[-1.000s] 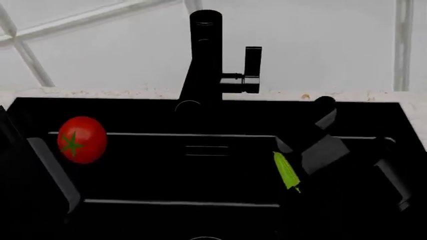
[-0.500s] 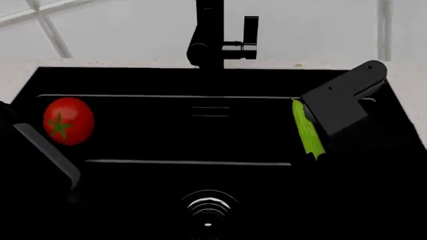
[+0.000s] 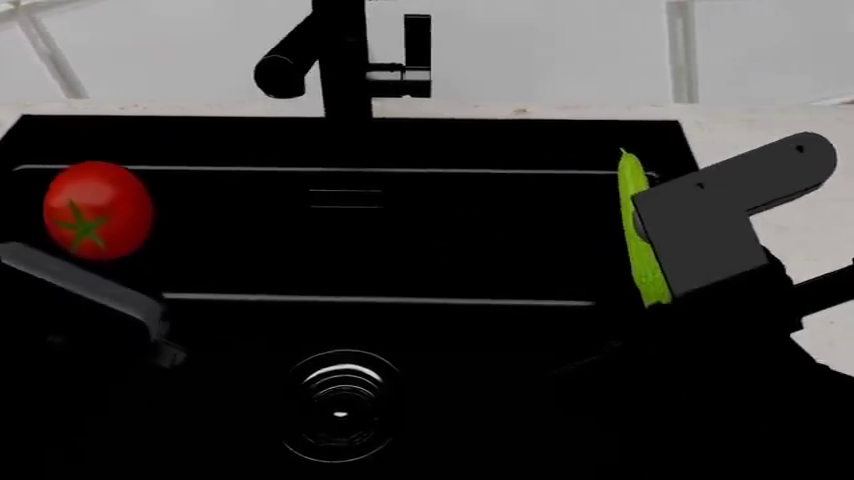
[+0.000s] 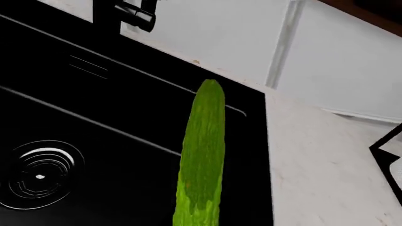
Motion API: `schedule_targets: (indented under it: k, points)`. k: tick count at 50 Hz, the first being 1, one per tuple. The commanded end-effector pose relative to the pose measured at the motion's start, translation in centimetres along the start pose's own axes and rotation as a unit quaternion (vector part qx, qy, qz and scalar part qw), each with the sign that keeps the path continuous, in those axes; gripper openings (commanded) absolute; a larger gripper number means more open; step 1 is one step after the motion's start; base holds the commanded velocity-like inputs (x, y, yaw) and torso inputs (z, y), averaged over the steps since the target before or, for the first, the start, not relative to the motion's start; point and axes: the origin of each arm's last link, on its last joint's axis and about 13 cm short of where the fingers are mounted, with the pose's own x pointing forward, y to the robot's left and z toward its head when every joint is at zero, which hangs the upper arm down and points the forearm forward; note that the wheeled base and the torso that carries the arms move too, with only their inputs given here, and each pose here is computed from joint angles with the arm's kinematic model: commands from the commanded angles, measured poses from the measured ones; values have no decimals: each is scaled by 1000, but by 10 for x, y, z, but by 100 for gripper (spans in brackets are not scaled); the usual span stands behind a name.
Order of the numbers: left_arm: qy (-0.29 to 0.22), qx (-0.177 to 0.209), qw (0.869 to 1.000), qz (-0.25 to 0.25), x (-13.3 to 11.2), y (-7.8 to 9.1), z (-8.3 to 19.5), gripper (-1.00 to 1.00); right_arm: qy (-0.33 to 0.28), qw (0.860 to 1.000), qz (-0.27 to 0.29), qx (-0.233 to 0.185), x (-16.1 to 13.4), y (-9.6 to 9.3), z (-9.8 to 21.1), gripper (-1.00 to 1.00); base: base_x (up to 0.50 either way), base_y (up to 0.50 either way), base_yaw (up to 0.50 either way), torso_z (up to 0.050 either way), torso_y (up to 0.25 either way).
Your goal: Pick the vegetables from the sink and place them on the cutting board.
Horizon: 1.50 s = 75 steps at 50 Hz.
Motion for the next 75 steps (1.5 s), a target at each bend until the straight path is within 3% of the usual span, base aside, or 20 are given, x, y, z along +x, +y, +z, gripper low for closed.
schedule_targets:
  k: [1, 23, 43, 53, 59, 61, 67, 75]
  points:
    - [-19, -32, 999, 38, -10, -6, 12, -100, -19, 999, -33, 6, -17, 2, -6, -100, 0, -500, 0, 0, 0]
    - [-29, -23, 999, 18, -25, -14, 18, -100, -40, 999, -32, 11, -28, 6, 0, -100, 0, -500, 0, 0, 0]
    - [-36, -73, 996, -28, -33, -19, 37, -100, -56, 998, -28, 21, -37, 8, 3, -100, 0, -500, 0, 0, 0]
    - [-55, -35, 998, -18, -31, -26, 44, -100, -56, 998, -30, 26, -40, 7, -1, -100, 0, -500, 0, 0, 0]
    - [-61, -46, 997, -31, -28, -32, 49, -100, -56, 998, -30, 29, -41, 7, -2, -100, 0, -500, 0, 0, 3]
    - [-56, -31, 998, -28, -29, -33, 51, -100, -56, 998, -30, 31, -41, 7, -3, -100, 0, -500, 0, 0, 0]
    - [-44, -45, 997, -33, -28, -34, 54, -100, -55, 998, -28, 33, -40, 7, -5, -100, 0, -500, 0, 0, 0]
    - [-2, -83, 991, -102, -30, -38, 61, -100, -57, 997, -25, 37, -38, 8, -7, -100, 0, -500, 0, 0, 0]
